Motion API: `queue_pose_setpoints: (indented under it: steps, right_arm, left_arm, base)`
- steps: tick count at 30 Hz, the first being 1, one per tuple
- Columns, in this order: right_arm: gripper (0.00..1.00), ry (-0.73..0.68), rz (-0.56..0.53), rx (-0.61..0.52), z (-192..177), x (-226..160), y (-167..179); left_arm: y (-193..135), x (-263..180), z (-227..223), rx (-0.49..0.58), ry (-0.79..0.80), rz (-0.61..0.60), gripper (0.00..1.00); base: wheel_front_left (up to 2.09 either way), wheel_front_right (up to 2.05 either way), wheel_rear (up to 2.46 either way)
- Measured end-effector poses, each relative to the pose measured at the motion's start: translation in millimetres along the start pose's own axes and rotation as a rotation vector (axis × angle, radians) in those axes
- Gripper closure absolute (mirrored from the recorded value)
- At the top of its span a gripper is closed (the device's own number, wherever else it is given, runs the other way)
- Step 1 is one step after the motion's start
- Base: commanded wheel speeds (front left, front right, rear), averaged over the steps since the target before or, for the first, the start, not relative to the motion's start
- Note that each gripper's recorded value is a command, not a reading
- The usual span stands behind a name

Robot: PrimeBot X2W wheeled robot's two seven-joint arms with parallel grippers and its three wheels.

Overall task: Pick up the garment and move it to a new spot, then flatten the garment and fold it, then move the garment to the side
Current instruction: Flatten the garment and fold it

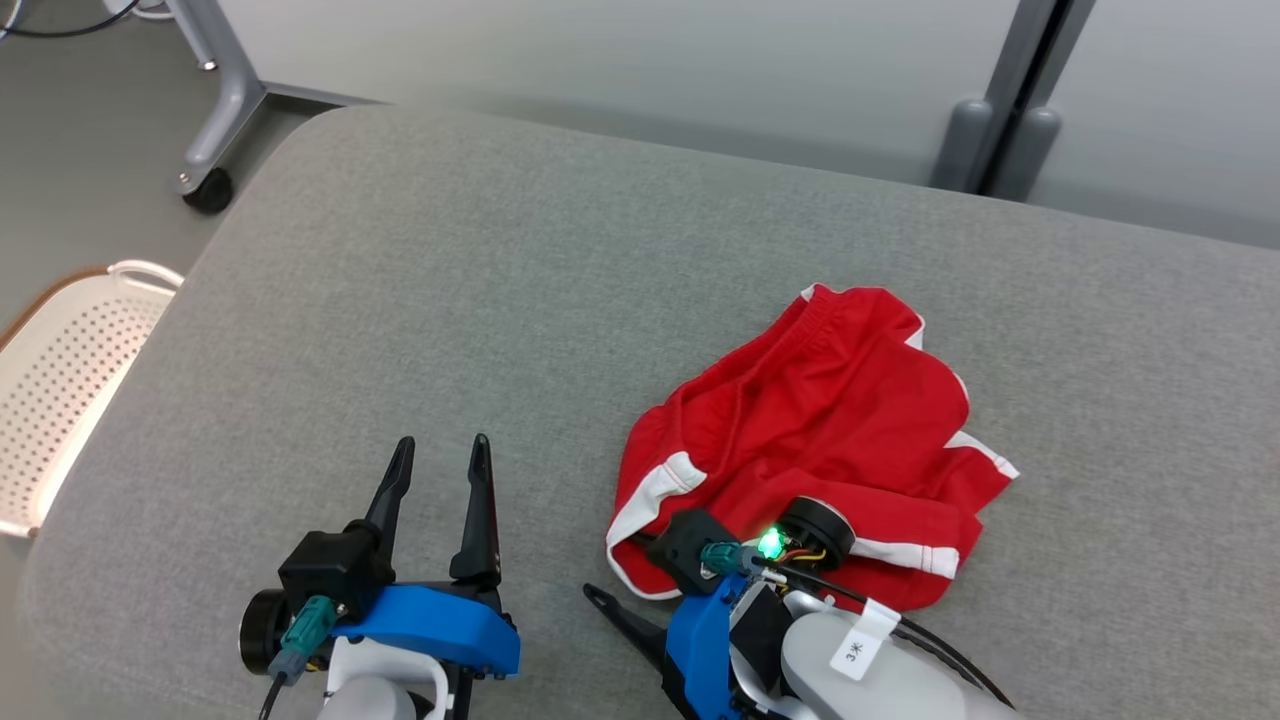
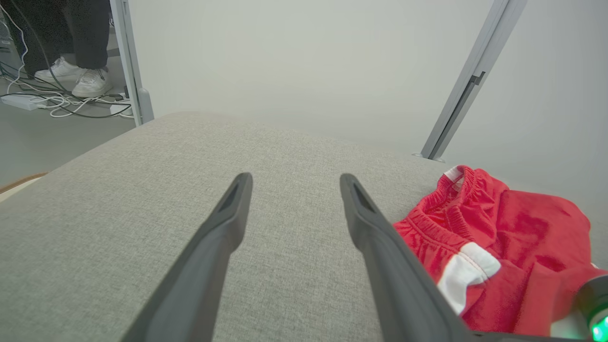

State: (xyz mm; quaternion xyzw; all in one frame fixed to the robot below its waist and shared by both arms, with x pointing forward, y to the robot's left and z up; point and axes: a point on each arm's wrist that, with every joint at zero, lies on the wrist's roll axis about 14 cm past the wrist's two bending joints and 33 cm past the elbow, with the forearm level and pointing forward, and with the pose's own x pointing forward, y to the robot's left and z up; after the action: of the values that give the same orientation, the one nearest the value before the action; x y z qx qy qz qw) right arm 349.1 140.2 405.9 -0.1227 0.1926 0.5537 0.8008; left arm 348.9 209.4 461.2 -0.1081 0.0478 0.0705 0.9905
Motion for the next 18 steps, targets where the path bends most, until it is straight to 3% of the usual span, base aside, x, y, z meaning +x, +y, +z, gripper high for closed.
queue_pose_setpoints:
  steps: [9,18]
  right_arm:
    - [0.0,-0.188,-0.113,0.052,40,-25,-25]
    - [0.0,-0.357,-0.397,0.138,54,-88,-87]
  left_arm:
    - [-18,3,4,0.008,-0.01,-0.066,0.0]
    - [-44,3,9,0.029,-0.01,-0.162,0.0]
  base:
    - [0.0,0.0,0.0]
    - [0.0,0.0,0.0]
